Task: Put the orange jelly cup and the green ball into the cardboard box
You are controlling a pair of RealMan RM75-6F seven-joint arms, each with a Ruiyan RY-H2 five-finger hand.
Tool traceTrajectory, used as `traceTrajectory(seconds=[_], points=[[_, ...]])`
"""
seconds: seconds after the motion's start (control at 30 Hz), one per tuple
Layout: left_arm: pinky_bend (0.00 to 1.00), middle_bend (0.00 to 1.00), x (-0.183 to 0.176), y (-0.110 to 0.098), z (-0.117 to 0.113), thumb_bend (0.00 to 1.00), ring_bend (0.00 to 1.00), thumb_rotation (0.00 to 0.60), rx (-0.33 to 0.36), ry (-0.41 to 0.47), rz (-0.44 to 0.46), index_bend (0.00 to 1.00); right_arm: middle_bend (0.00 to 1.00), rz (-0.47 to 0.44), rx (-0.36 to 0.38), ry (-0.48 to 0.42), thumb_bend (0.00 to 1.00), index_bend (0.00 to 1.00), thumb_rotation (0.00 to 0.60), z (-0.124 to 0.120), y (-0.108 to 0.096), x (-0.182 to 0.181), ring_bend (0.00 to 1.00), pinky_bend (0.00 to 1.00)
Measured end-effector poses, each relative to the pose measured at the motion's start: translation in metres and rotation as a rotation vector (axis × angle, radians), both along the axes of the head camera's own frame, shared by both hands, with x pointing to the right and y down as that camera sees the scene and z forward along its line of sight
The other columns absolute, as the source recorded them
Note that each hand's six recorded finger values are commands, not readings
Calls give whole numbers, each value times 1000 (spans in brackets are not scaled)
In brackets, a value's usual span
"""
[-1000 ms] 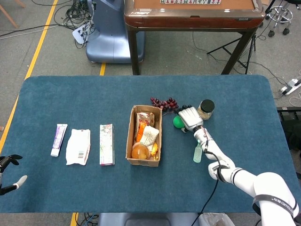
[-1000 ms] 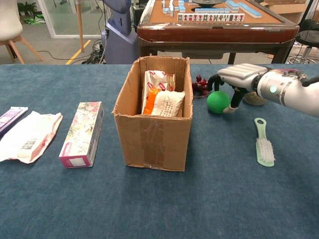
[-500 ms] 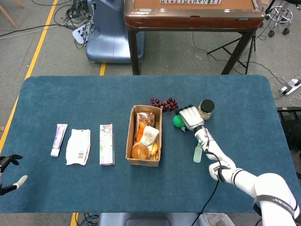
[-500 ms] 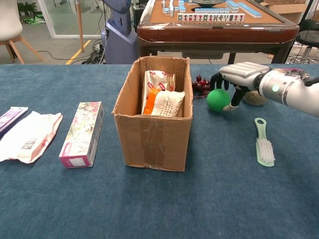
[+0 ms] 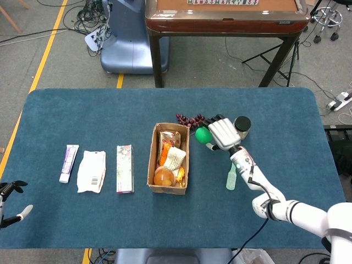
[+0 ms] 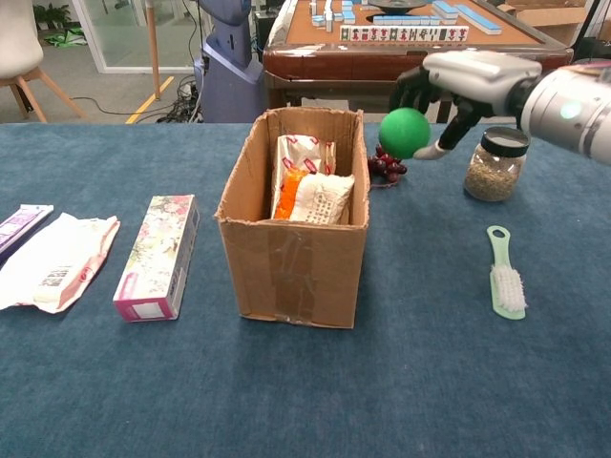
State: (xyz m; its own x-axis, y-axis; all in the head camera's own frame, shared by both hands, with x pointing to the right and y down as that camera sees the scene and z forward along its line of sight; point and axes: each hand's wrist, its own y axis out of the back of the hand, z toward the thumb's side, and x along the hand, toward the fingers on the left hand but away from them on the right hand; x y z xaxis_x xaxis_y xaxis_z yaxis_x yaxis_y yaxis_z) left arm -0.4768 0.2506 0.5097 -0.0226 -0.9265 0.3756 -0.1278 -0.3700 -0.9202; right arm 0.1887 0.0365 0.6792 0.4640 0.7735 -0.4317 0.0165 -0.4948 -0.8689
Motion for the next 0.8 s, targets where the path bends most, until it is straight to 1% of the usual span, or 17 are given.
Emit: traceTrajectory(seconds=[0.13,0.23,0.33,0.43,0.53,0.7,0.77,0.8], points=[[591,468,1,0,2,137,346,600,-5,-4,3,362,421,-7,55,-85,241,451,600,-40,0,-7,330,270],[591,468,1,0,3,137,346,600,-6,-6,5,362,421,-24,87,-131,243,450,600,-65,4,-14,330,270],[592,468,2,0,3,137,346,600,-5,-9,6,362,421,-53,113,-136,246,451,600,-76,8,-21,330,270],[592,468,2,1,2,136,346,600,-1,-10,6,362,421,-86,117,-124,247,451,600,-74,14,-33,330,270],[592,468,1,0,1,137,346,600,5,-6,4,362,416,-119,99,-118,246,451,600,-67,21,-49,330,270],[592,468,1,1,1,137,346,600,3,-6,3,362,393,-143,68,-126,237,451,600,-53,29,-70,330,270],[592,467,1,1,0,137,346,600,7,-3,5,362,369,-155,57,-123,193,451,600,-46,31,-78,323,270],[592,468,1,1,-1,137,346,600,9,-1,5,362,356,-161,53,-120,154,451,600,-43,32,-81,314,270]])
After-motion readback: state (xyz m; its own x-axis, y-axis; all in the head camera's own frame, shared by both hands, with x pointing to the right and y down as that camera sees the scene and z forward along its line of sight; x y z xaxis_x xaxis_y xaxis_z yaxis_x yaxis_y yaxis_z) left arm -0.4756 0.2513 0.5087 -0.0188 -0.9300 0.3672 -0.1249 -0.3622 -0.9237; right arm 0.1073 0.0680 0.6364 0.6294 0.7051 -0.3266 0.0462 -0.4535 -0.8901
